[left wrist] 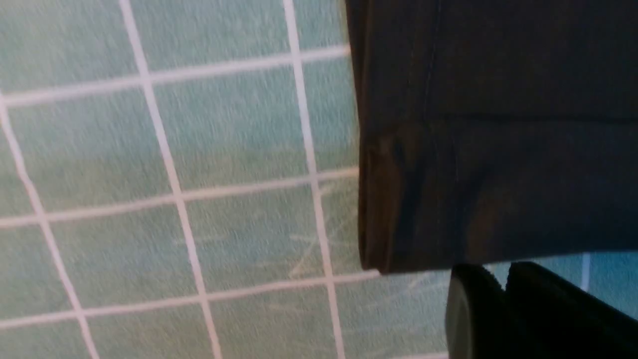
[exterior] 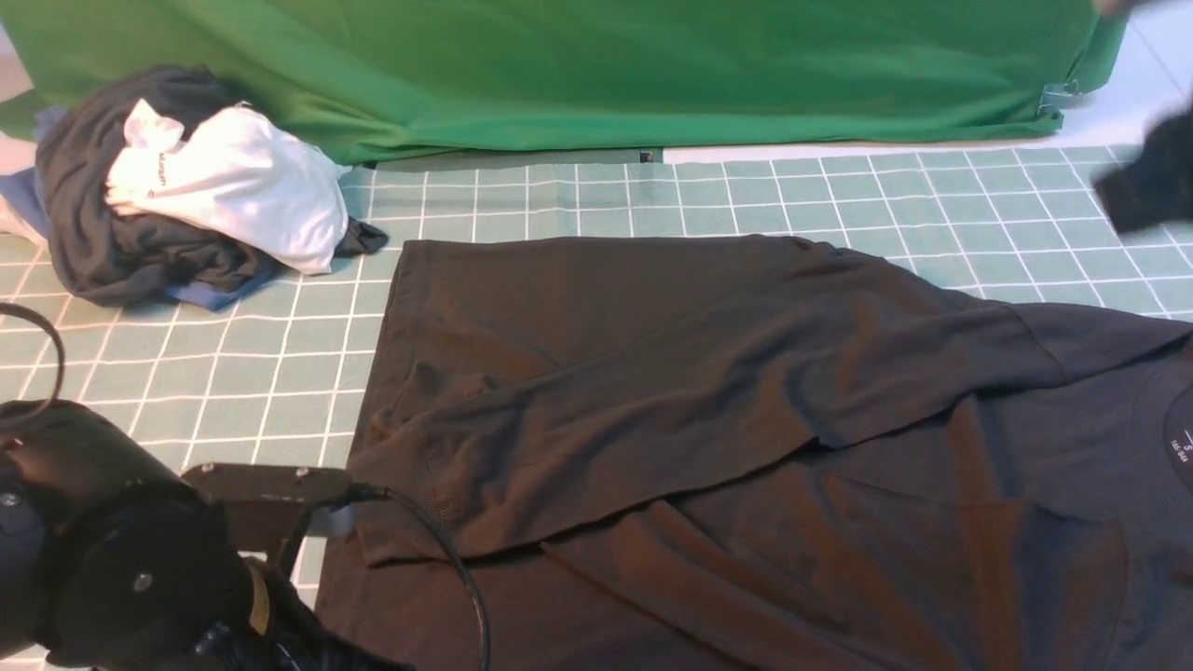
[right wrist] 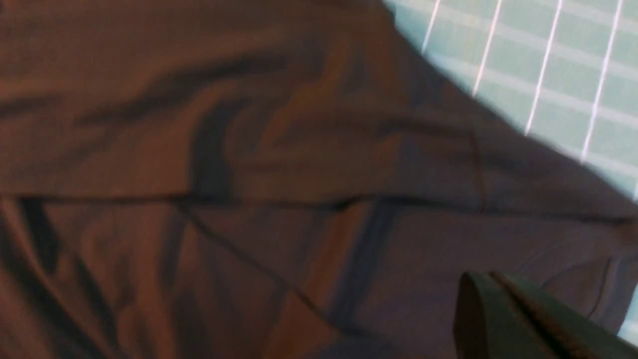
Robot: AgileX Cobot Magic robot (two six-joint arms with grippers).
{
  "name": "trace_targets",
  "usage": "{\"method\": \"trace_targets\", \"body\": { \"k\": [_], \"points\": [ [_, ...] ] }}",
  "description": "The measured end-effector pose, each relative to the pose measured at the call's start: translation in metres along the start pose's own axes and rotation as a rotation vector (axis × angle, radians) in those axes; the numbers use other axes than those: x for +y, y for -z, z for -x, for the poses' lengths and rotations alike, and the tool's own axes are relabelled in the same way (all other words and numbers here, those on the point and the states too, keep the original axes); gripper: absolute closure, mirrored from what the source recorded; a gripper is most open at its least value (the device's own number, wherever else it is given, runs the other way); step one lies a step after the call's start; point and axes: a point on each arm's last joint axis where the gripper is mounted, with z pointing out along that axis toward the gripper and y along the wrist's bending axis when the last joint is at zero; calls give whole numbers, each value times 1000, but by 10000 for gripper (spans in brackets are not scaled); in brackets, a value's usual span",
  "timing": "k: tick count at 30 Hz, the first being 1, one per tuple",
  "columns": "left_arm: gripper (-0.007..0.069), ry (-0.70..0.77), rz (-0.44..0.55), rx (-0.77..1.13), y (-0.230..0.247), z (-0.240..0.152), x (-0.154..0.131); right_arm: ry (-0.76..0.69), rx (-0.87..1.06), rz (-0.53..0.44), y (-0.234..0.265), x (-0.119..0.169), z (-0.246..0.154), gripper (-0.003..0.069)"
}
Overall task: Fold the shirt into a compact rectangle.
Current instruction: 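Grasp the near edge of the shirt at its hem and shoulder corners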
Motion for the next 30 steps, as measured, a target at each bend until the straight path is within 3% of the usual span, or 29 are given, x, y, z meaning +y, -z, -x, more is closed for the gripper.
{"method": "trace_targets", "body": {
  "k": [5, 10, 15, 22, 25, 27, 28, 30],
  "points": [
    [335, -44, 33, -71, -2, 8, 2, 6, 30, 6, -5, 5, -27, 654],
    [156, -88, -4, -116, -10, 17, -5, 5, 35, 12, -5, 7, -34, 654],
    [109, -98, -14, -78, -22, 20, -9, -10, 23, 37, -4, 10, -33, 654],
    [179, -106, 19, -10, -38, 22, -10, -18, 17, 51, -3, 11, -33, 651],
    [268, -124, 26, 4, -41, 22, -10, -18, 17, 52, -3, 11, -33, 651],
    [374, -138, 36, 26, -43, 21, -10, -18, 17, 52, -3, 11, -33, 651],
    [385, -139, 36, 27, -43, 21, -10, -18, 17, 52, -3, 11, -33, 651],
    [522, -167, 46, 44, -44, 20, -9, -18, 17, 53, -3, 11, -33, 651]
  ]
}}
